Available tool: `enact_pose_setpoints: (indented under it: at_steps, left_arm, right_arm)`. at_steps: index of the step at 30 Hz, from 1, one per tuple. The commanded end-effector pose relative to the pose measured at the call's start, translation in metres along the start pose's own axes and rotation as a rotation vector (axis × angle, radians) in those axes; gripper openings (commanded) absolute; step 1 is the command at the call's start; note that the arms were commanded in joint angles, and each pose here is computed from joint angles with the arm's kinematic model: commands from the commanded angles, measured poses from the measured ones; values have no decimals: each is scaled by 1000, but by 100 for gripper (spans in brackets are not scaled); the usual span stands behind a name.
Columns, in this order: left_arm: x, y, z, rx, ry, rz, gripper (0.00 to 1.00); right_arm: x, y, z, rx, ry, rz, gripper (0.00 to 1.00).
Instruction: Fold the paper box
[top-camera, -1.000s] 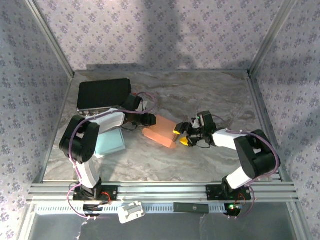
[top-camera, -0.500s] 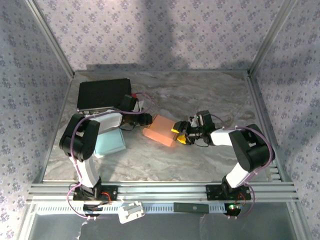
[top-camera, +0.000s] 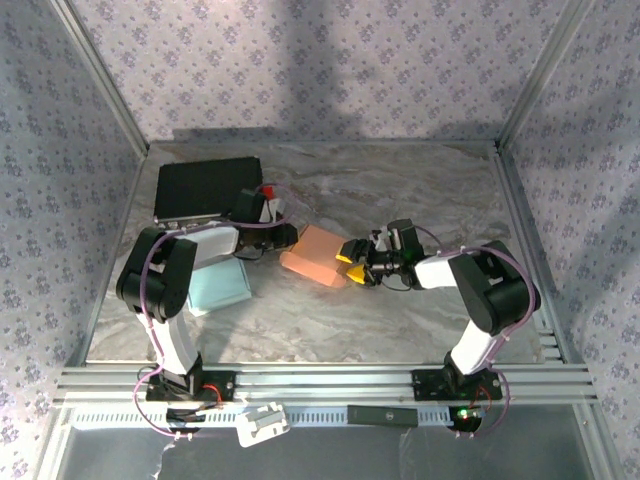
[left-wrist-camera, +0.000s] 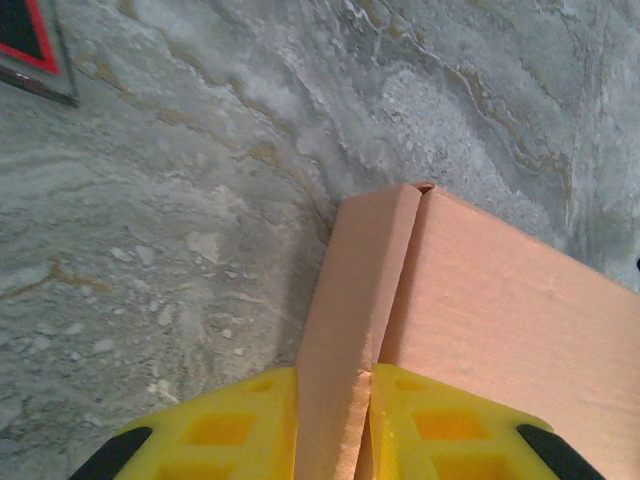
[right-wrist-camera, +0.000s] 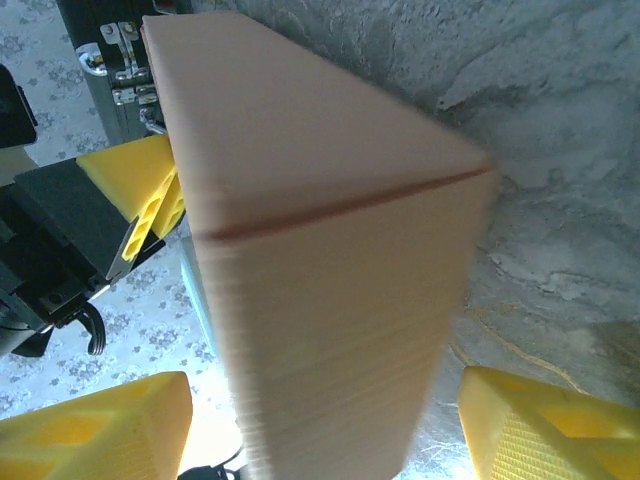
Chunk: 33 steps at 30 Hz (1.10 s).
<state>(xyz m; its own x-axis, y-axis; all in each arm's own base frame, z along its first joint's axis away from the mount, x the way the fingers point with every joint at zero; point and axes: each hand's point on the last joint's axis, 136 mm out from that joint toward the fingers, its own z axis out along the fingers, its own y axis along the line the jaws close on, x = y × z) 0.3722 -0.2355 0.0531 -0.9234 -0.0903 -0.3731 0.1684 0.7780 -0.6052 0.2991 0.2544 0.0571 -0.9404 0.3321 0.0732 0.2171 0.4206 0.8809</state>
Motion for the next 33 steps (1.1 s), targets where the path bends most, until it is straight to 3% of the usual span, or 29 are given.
enact_pose_setpoints:
  at_steps: [1,4,9,14,17,22,26,29,33]
  left_arm:
    - [29,36,4,-96,75,-77,24]
    - [29,37,3,-79,69,-82,24]
    - [26,32,1,-65,63,-80,24]
    - [26,31,-1,-67,63,-80,24]
    - [22,25,-6,-50,41,-85,27]
    - [2,0,-50,-21,-112,-153,62]
    - [-2,-29,-96,7,-263,-211,75]
    - [5,-62,-123,-45,-335,-24,75]
    - [29,-115,-140,-160,-394,570,72]
  right_arm:
    - [2,-7,-5,28,-26,25,73]
    - [2,-5,-8,32,-37,7,73]
    - [-8,10,20,-8,-4,13,72]
    - [-17,17,31,-89,-40,69,65]
    - [-21,18,30,-101,-70,122,56]
    - [-18,16,33,-127,-33,324,32]
    - [-3,-1,34,-81,-11,547,31]
    - [9,-13,30,-57,-12,695,32]
    - [15,-6,15,-32,17,749,34]
